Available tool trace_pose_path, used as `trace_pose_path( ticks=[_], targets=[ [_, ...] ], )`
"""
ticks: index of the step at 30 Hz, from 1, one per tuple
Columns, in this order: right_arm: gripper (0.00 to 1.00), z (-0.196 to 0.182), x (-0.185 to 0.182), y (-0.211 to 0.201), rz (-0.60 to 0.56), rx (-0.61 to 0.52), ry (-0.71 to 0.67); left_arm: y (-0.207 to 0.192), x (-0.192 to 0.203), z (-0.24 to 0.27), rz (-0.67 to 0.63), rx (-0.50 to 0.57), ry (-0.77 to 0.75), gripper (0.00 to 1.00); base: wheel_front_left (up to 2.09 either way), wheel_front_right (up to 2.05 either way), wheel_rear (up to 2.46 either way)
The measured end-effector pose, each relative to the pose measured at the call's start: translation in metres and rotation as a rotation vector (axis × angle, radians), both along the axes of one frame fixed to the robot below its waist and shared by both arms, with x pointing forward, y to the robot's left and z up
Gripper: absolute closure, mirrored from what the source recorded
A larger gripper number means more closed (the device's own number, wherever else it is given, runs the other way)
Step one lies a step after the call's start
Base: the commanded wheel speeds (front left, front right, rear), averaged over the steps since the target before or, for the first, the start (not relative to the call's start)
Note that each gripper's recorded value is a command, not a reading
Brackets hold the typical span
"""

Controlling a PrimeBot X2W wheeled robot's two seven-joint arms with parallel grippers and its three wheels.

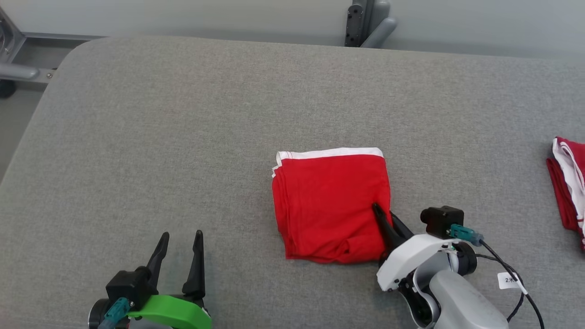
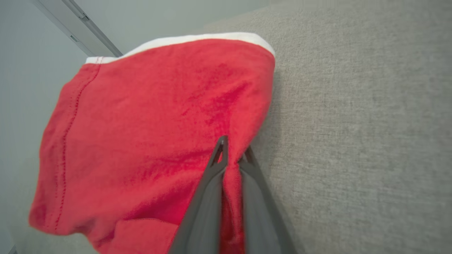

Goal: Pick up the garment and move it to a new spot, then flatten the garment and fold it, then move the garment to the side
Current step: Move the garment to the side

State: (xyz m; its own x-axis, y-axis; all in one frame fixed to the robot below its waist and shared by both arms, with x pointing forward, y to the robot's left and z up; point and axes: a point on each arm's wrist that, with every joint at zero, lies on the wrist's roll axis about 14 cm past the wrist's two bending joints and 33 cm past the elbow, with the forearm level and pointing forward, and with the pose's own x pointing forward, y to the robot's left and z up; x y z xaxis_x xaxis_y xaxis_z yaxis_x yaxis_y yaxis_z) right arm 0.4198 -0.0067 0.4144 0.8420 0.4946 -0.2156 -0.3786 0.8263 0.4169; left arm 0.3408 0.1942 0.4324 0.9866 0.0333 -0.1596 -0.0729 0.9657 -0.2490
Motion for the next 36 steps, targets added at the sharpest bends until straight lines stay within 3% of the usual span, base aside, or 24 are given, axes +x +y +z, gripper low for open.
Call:
trace_pose_path(
  ticks=[12,23,30,36],
  targets=[
    [1.0,0.019,-0.007,-0.069,-0.18,-0.048,-0.076,-0.045,0.023,0.009,-0.151,-0.007,-0.038,0.0,0.0,0.0,0.0],
    [1.0,0.023,-0.05,-0.156,-0.424,-0.077,-0.08,-0.14,0.058,0.017,-0.426,-0.042,-0.077,0.0,0.0,0.0,0.0],
    [1.0,0.023,-0.079,-0.191,-0.534,-0.102,-0.068,-0.207,0.068,0.023,-0.606,-0.076,-0.096,0.0,0.0,0.0,0.0],
    [1.0,0.035,-0.075,-0.214,-0.563,-0.169,-0.105,-0.238,0.068,0.014,-0.693,-0.087,-0.076,0.0,0.0,0.0,0.0]
  ],
)
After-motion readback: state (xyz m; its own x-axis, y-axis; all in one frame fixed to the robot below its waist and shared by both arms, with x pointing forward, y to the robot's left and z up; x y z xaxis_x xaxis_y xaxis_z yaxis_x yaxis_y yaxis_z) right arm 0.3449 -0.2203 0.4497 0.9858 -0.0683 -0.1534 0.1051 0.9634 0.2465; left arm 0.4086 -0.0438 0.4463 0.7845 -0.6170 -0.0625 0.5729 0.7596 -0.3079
